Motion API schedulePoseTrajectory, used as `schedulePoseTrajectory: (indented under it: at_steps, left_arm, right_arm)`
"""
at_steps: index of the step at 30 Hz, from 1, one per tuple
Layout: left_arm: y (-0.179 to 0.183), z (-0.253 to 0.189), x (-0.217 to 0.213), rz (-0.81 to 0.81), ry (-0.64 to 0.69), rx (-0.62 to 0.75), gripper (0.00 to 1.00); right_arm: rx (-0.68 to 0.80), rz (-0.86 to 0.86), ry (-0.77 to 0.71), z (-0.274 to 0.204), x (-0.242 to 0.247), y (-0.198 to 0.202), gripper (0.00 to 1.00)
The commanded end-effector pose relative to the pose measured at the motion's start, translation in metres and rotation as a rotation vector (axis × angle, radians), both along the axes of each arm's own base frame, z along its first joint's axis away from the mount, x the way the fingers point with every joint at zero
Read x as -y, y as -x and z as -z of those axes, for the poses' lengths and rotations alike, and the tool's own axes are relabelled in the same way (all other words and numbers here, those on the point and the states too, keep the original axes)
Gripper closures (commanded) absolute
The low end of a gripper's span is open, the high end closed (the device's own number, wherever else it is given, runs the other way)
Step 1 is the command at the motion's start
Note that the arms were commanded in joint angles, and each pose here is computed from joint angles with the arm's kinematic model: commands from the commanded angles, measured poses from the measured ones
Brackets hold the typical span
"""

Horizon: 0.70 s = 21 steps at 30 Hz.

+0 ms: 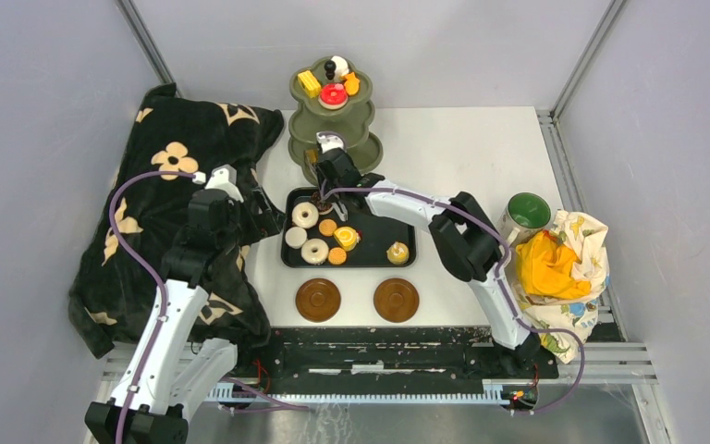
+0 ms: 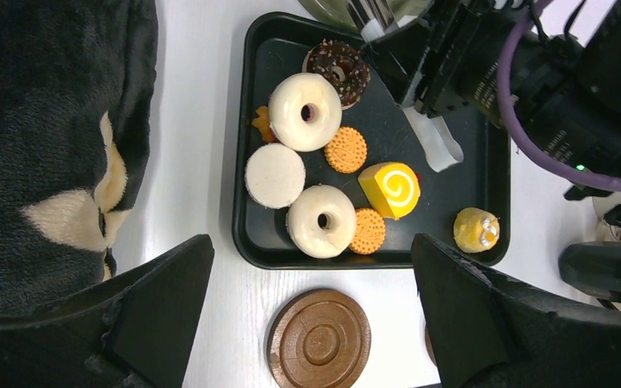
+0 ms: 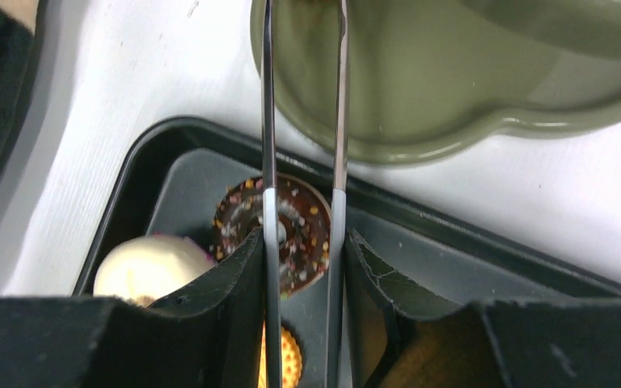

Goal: Serve the afternoon tea

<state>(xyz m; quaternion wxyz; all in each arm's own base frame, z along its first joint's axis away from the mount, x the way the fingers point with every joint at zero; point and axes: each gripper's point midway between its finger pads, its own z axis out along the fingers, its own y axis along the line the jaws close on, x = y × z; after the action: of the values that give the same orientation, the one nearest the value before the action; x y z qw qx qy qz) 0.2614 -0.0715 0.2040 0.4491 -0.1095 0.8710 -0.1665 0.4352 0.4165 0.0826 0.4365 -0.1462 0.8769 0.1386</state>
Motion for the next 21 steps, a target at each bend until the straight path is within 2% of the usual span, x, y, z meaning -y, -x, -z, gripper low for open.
schedulePoseTrajectory:
  at_steps: [1,21]
  left_arm:
    - [-0.005,-0.007,0.0,0.025,-0.028,0.04,0.01]
    - [-0.003,0.004,-0.008,-0.009,-0.064,0.0,0.01]
  right_arm:
    - [0.121,0.063,-0.097,-0.037,-0.019,-0.031,0.96]
    - [0.198,0.133,-0.091,-0.018,-0.036,-0.07,0.94]
